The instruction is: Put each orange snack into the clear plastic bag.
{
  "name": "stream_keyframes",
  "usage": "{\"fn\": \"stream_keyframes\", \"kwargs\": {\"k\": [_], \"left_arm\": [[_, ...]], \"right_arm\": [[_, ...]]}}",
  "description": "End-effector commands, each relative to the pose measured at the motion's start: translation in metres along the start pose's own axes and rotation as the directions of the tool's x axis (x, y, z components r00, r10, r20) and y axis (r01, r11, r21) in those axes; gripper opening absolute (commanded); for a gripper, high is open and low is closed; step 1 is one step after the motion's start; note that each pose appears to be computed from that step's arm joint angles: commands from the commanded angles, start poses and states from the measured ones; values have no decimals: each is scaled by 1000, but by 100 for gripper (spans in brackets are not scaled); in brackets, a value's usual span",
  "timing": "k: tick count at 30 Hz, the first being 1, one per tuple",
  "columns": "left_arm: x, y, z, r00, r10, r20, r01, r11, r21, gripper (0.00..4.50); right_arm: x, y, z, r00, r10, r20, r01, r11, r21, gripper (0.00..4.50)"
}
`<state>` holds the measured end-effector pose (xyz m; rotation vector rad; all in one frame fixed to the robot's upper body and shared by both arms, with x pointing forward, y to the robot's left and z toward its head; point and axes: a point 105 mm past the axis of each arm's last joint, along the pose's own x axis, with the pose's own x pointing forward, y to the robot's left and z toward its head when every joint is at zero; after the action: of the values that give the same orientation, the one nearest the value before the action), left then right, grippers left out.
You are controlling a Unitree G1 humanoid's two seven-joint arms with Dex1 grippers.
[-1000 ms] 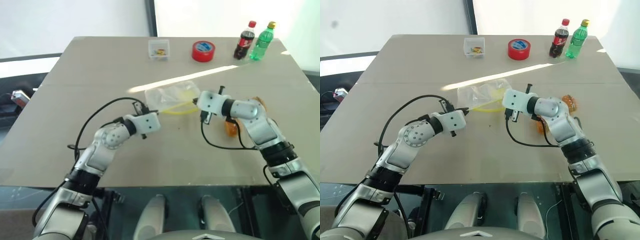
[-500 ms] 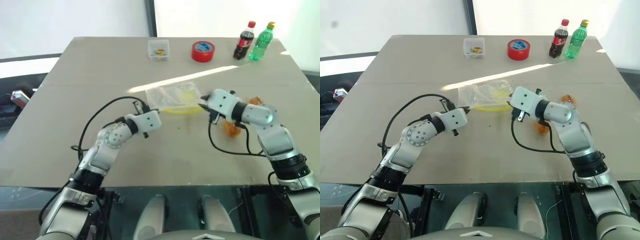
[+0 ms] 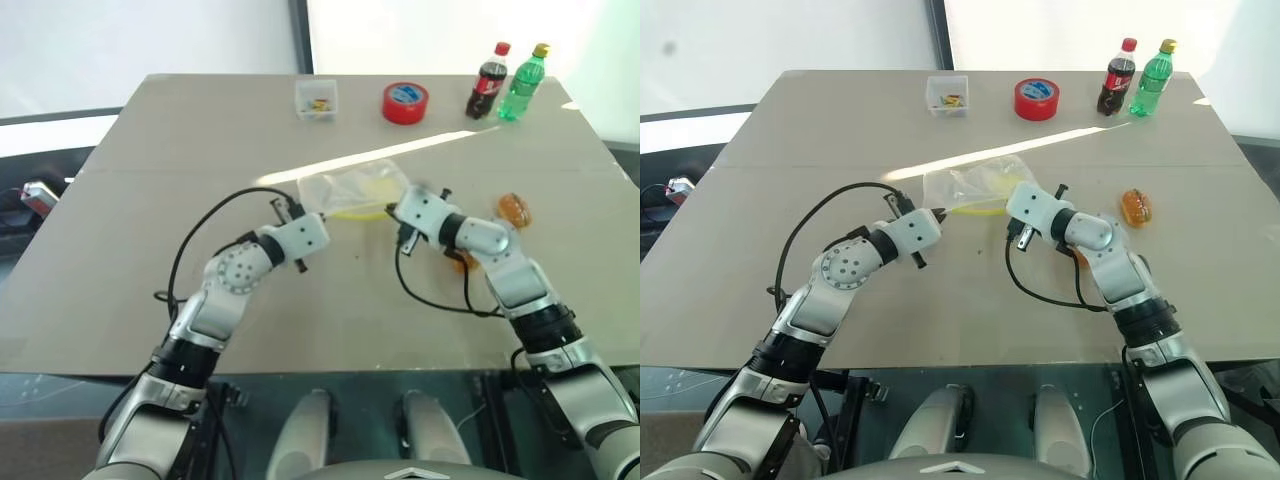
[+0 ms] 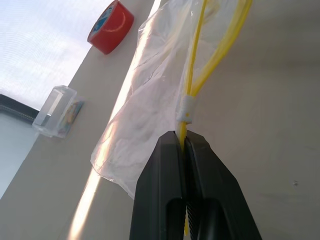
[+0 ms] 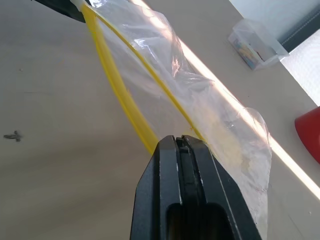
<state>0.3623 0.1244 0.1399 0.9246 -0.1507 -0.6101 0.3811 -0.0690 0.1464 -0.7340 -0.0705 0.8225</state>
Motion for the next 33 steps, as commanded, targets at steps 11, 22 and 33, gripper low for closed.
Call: {"fn": "stream_keyframes", "kwargs": {"k": [11, 22, 33], "left_arm": [[2, 3, 31, 995, 25, 92, -24, 1000, -6, 0], [5, 5, 26, 998, 59, 36, -58, 998, -38, 0], [10, 12, 23, 992, 126, -23, -128, 987, -96, 0]], "right_arm": [[25, -23, 21, 993, -91, 74, 104, 978, -183, 86], [35, -12, 16, 997, -61, 49, 79, 821, -565, 444], [-6, -27, 22, 983, -165, 85, 183, 937, -299, 444]]}}
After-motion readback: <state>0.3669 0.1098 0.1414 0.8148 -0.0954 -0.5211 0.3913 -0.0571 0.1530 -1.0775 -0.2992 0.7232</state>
